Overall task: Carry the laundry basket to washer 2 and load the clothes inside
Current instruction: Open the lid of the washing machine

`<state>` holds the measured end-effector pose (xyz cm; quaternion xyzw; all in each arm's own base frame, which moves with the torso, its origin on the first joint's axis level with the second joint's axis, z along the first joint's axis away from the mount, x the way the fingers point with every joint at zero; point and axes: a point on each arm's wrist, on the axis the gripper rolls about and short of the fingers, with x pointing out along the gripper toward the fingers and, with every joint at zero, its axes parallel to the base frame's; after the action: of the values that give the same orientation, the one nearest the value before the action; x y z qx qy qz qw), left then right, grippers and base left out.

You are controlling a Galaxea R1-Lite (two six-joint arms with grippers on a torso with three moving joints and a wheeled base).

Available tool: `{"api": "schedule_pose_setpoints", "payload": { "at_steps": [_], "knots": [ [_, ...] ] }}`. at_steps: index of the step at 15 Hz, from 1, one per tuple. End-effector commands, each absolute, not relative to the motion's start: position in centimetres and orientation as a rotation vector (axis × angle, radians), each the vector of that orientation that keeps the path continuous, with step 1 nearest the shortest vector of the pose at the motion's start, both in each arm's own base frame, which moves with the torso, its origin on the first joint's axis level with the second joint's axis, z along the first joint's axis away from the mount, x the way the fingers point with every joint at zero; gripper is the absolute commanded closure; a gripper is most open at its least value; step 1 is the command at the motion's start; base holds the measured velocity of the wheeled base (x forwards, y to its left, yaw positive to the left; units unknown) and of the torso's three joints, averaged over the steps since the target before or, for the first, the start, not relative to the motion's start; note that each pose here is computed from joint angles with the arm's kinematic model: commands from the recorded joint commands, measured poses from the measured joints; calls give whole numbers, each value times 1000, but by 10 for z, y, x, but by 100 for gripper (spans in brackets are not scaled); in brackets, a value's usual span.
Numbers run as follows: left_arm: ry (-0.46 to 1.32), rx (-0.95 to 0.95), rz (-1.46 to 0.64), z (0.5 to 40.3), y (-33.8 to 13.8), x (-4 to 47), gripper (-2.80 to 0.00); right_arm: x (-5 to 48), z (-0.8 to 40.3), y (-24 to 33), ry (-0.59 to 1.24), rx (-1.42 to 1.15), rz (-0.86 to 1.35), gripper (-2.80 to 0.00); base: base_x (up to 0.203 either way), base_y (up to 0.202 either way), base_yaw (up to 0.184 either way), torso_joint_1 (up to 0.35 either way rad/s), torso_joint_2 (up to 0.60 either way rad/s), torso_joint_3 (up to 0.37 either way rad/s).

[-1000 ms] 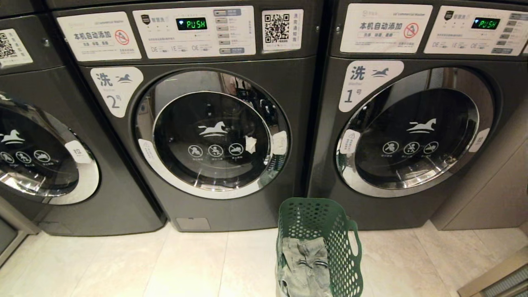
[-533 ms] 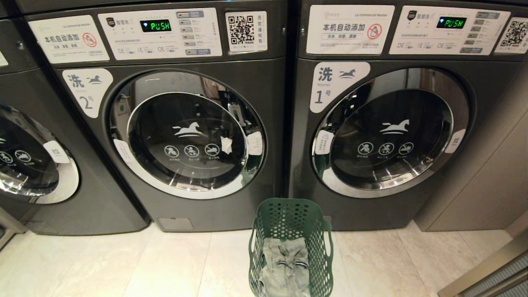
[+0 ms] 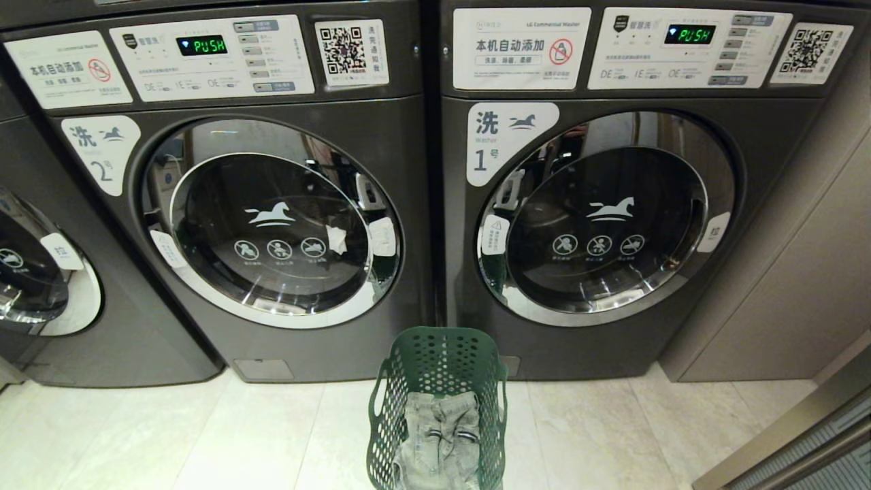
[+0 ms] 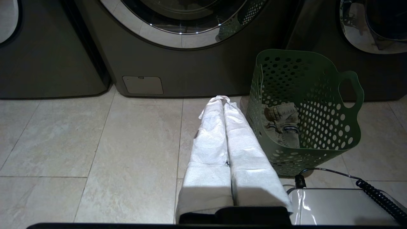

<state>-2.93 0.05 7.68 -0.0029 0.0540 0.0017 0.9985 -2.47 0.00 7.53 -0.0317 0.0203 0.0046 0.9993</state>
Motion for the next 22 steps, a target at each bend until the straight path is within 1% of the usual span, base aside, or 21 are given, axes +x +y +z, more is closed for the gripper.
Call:
{"api": "schedule_pose_setpoints", "payload": {
  "at_steps": [1,22],
  "knots": [
    [110,-5,3,77,1,-29,0,-25,75,0,43,-64,11,0,0,0,0,0,0,0],
    [111,6,0,77,0,-29,0,-25,75,0,41,-63,11,0,0,0,0,0,0,0]
  ]
}}
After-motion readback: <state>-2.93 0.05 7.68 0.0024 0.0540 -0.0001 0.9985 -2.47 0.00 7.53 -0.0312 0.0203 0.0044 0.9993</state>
